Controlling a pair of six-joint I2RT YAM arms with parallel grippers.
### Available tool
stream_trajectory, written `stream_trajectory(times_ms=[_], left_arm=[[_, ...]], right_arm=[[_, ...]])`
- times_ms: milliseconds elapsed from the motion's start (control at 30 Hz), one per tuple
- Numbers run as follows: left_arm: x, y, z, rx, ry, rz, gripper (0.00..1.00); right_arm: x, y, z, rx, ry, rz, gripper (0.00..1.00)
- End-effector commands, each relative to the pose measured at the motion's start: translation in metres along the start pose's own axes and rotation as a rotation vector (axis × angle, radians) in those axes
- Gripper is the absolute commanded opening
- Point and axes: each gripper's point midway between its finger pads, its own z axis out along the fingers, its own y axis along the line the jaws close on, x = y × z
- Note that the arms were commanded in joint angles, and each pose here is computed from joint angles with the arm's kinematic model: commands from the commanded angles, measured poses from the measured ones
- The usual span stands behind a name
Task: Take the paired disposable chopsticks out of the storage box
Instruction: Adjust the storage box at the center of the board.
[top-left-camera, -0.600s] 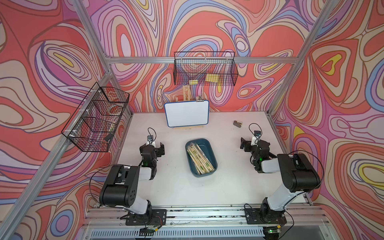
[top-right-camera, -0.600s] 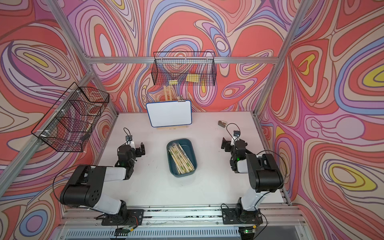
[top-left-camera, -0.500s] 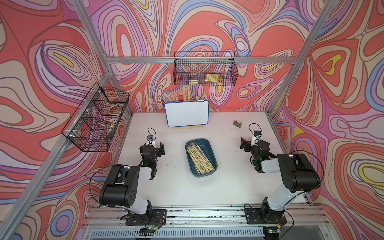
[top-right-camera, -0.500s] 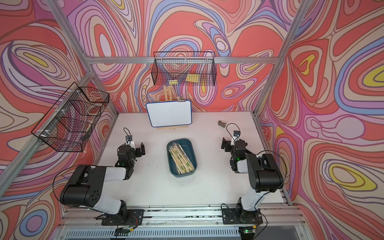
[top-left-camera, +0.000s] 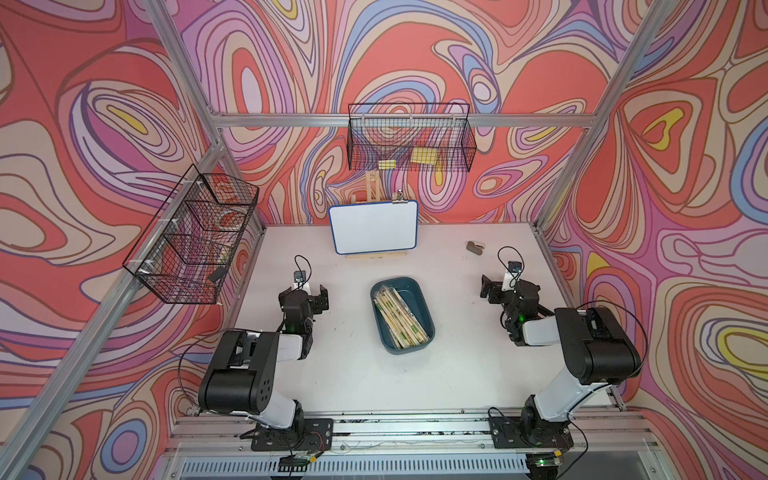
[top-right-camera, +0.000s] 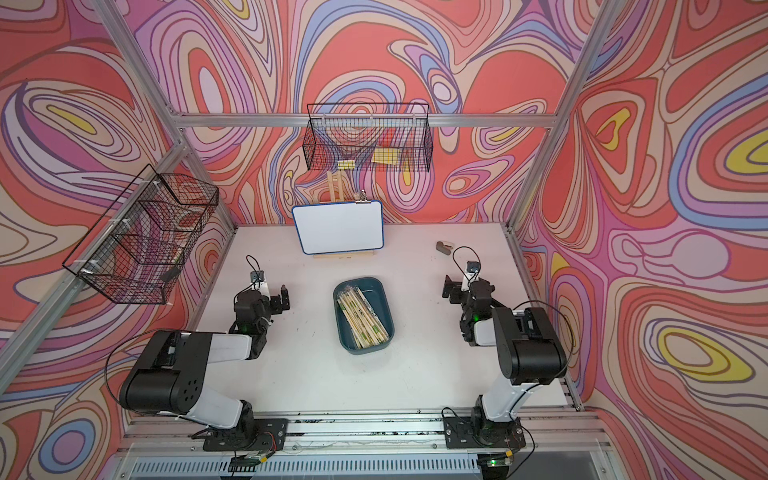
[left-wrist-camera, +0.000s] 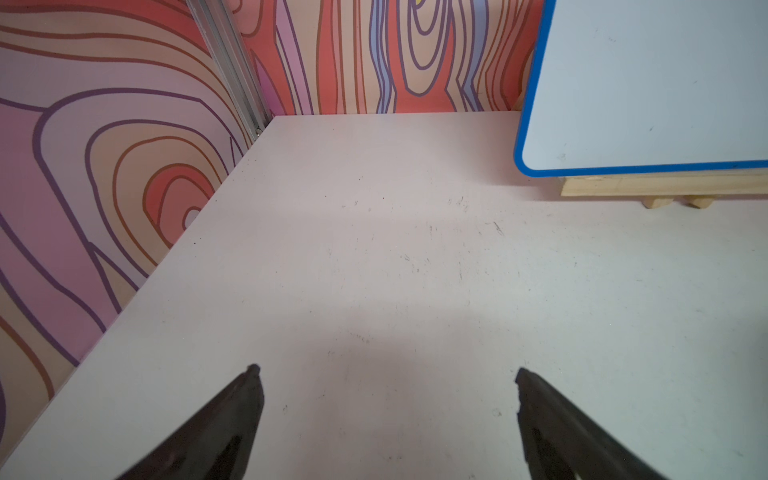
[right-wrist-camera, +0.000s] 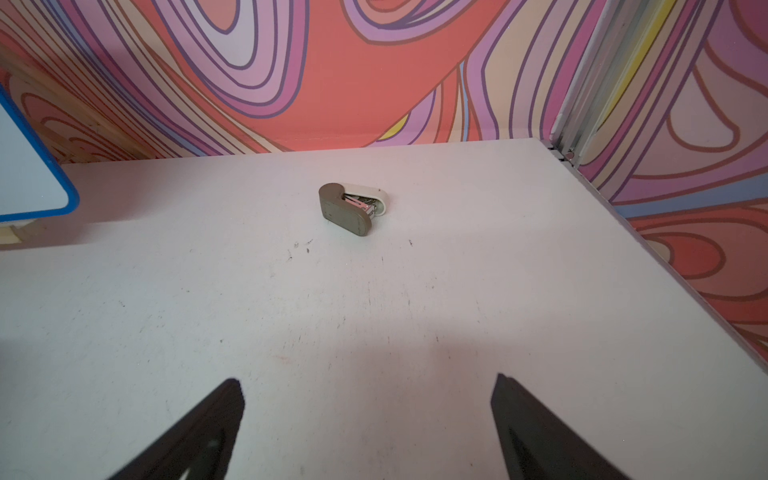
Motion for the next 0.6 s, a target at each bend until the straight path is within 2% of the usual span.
stream_trajectory(times_ms=[0,133,233,467,567], left_arm=[[0.004,-0.001,0.002,0.009,0.008,0.001,1.0],[0.003,-0.001,0.0,0.013,0.003,0.002,1.0],[0.002,0.0,-0.003,0.012,-0.018,-0.003,1.0],[-0.009,0.019,-0.015,-0.086,-0.04,-0.047,1.0],[-0.017,0.024,-0.02,-0.105,-0.034,-0.052,1.0]], right_arm=[[-0.003,-0.001,0.0,-0.003,-0.009,0.007,0.98],[-0.004,-0.001,-0.002,-0.004,-0.022,0.01,0.98],[-0.011,-0.007,-0.013,0.034,-0.078,0.026,0.98],[-0.043,-0.02,-0.042,0.112,-0.122,0.063,0.98],[-0.057,-0.03,-0.049,0.171,-0.099,0.159,0.98]])
